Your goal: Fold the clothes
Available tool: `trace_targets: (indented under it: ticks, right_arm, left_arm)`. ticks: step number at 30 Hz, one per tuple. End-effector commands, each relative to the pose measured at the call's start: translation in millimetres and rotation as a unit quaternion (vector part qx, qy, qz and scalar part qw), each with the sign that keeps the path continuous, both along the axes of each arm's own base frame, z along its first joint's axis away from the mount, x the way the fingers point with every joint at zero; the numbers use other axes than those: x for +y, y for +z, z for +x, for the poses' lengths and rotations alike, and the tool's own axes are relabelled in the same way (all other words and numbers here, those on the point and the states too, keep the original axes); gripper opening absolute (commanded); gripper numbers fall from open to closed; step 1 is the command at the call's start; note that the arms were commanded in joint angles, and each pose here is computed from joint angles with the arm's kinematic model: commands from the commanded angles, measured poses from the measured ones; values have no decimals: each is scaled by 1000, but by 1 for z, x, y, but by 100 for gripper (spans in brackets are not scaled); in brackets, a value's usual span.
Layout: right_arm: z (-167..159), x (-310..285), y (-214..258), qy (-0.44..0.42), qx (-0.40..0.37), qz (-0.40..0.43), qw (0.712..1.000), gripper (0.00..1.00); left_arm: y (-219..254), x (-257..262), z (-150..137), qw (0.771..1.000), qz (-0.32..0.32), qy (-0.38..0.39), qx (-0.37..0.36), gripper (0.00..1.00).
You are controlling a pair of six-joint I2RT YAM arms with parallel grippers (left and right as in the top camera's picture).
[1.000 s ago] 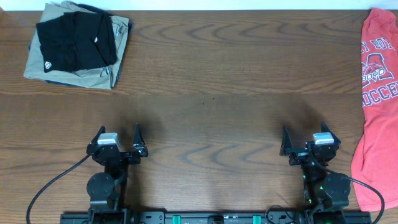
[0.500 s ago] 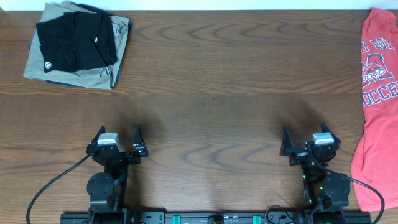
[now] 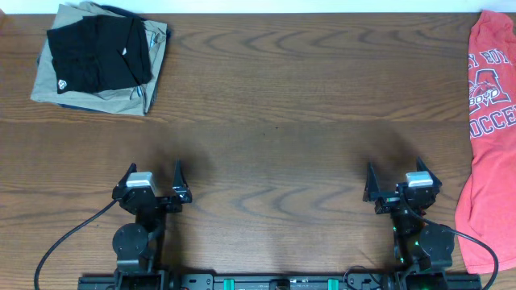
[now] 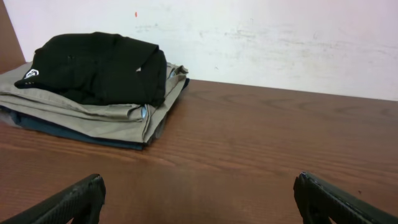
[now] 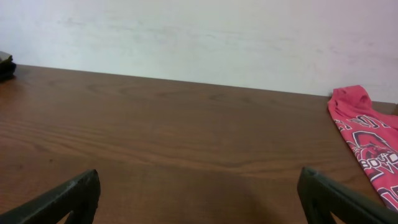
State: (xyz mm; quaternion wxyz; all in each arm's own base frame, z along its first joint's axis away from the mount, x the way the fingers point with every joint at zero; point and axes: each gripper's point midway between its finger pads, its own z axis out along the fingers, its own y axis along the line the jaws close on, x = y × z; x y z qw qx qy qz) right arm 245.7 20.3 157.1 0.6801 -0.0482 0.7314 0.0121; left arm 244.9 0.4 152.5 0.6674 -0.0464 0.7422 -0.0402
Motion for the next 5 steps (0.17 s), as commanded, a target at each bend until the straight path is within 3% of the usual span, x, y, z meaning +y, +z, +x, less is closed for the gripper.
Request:
trace_targets:
  ticks: [1, 5]
  right_arm:
    - [0, 0, 0, -2, -1, -7, 1000, 99]
    - [0, 0, 0, -2, -1, -7, 1000, 99]
  left_arm:
    - [-15, 4, -1, 1000, -3, 11, 23, 98]
    - [-15, 4, -1, 1000, -3, 11, 23, 98]
